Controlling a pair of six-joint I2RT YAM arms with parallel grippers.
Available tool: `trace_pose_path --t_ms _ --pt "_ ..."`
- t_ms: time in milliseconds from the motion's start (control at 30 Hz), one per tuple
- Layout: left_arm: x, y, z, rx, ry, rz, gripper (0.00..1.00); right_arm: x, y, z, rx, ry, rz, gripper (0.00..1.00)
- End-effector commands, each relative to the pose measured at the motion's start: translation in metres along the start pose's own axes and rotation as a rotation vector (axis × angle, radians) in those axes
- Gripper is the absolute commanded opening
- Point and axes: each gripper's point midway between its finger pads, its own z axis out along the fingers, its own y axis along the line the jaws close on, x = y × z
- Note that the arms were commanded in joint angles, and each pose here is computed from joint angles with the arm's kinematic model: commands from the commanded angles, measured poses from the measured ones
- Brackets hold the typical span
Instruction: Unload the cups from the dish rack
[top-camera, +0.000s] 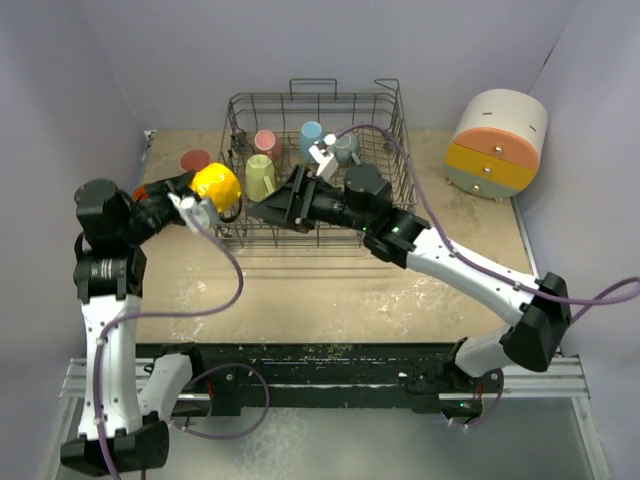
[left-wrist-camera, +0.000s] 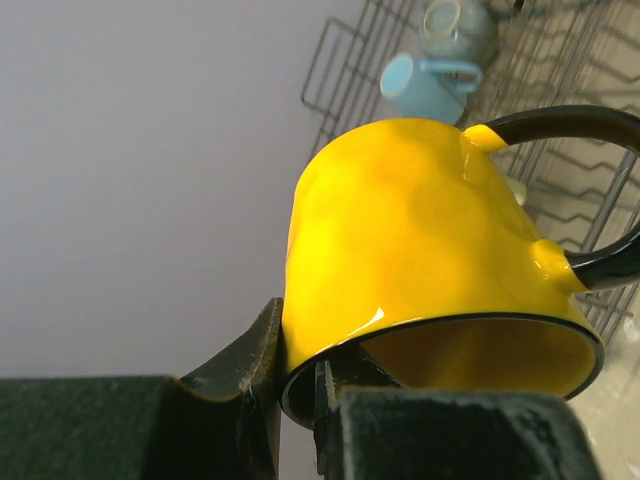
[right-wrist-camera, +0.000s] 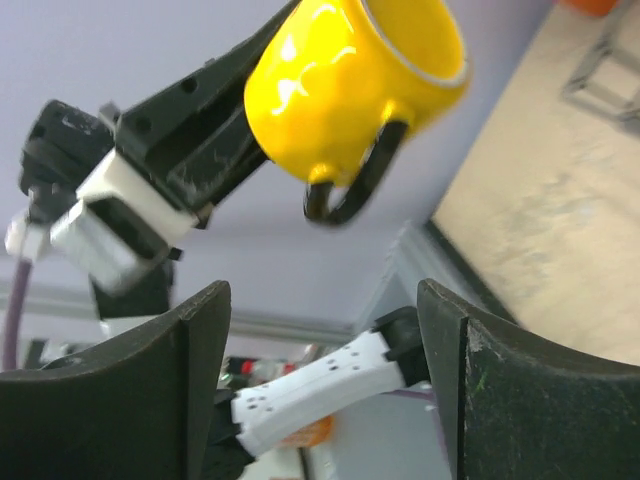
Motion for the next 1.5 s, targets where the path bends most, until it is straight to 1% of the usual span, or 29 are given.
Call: trace_pose_path --t_ms 0,133,233,333,433,533,600,800,967,1067,1200,1267,1467 --pt "0.042 0.035 -0.005 -0.042 0.260 -0.030 0.00 -0.051 -0.003 -0.044 0.131 -0.162 -0.154 0.78" --pt "0.089 0.025 -0.007 0.053 0.452 -0.043 0.00 -0.075 -0.025 -0.070 0.253 -0.227 -0.204 0.78" --pt "0.120 0.010 -0.010 0.144 0.561 -0.106 0.00 -0.082 -0.031 -0.082 0.317 -0.248 -0.245 0.76" --pt "0.149 0.007 -0.014 0.172 0.663 -0.221 0.00 -0.086 -0.039 -0.090 0.370 -0.260 -0.272 0.75" --pt "0.181 -0.002 -0.020 0.209 0.760 -0.376 0.00 -0.088 -0.043 -0.094 0.392 -0.270 -0.290 0.74" --pt "0.210 -0.018 -0.028 0.264 0.878 -0.531 0.00 -0.086 -0.051 -0.097 0.425 -0.259 -0.292 0.74" --pt "0.222 -0.029 -0.032 0.293 0.937 -0.602 0.00 -0.086 -0.053 -0.097 0.431 -0.257 -0.298 0.74" --pt "0.241 -0.061 -0.033 0.343 1.007 -0.697 0.00 -0.086 -0.059 -0.097 0.451 -0.254 -0.307 0.73" --pt "0.262 -0.087 -0.026 0.390 1.099 -0.873 0.00 -0.086 -0.062 -0.100 0.460 -0.261 -0.312 0.73" --pt "0.274 -0.096 -0.014 0.371 1.116 -0.942 0.00 -0.086 -0.064 -0.099 0.466 -0.255 -0.309 0.73" --pt "0.285 -0.109 0.001 0.381 1.181 -0.935 0.00 -0.084 -0.068 -0.098 0.465 -0.257 -0.298 0.73" --pt "0.291 -0.109 0.010 0.361 1.187 -0.927 0.00 -0.083 -0.069 -0.098 0.461 -0.259 -0.295 0.73" --pt "0.307 -0.115 0.026 0.345 1.227 -0.969 0.00 -0.081 -0.077 -0.095 0.473 -0.253 -0.287 0.72"
